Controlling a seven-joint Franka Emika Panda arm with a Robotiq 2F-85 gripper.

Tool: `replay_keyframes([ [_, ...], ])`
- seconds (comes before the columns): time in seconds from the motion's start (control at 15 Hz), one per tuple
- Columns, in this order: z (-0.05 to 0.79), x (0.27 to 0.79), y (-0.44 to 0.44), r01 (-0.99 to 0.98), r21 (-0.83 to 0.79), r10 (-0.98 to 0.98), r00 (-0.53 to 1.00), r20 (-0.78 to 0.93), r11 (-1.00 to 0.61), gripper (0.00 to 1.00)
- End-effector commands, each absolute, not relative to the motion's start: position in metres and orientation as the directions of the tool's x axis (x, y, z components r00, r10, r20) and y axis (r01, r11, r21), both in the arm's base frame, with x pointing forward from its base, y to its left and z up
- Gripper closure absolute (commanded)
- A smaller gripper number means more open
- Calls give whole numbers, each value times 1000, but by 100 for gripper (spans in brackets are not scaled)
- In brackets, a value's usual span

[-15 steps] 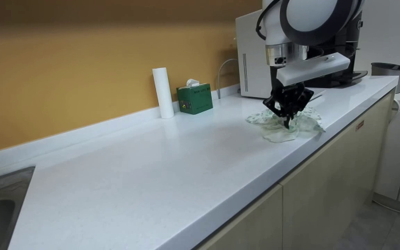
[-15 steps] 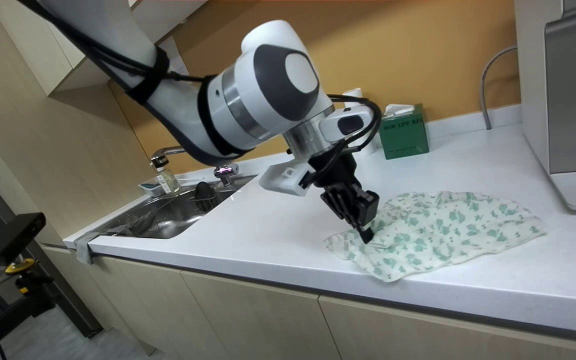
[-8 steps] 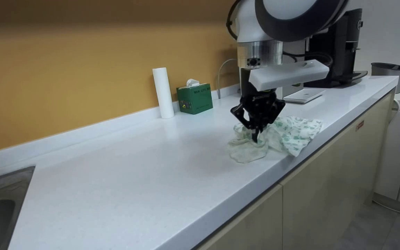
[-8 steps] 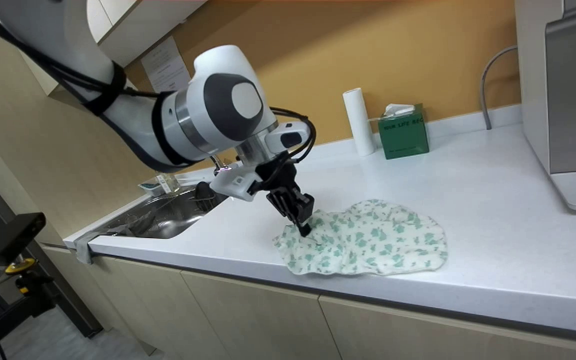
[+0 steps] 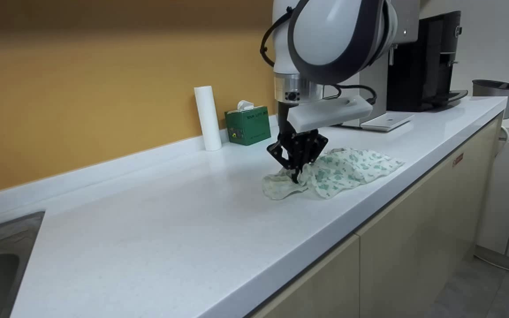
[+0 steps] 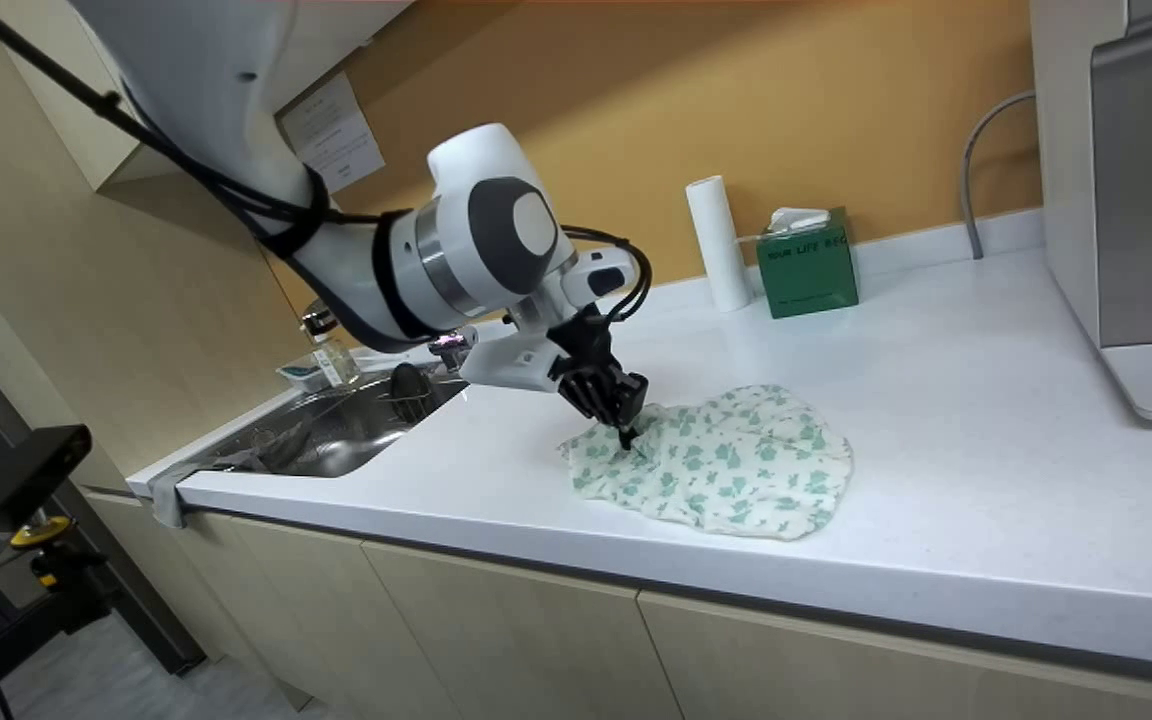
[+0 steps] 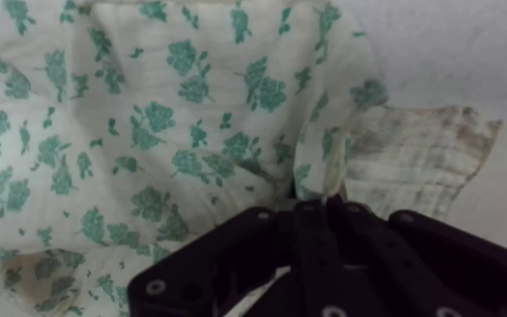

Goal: Use the cloth on the right to wipe the counter

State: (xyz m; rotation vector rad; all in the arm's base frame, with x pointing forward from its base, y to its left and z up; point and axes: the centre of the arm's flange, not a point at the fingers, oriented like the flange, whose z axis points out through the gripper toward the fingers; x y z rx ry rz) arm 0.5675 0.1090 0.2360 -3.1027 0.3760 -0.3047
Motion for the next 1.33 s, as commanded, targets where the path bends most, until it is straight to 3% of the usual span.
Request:
replay_keyframes([
  [0.0, 223, 624, 106, -225, 14, -216, 948, 235, -974, 99],
  [0.53, 233, 688, 37, -339, 118, -279, 892, 356, -933, 99],
  [1.27, 279, 634, -78, -530, 188, -433, 813, 388, -827, 99],
])
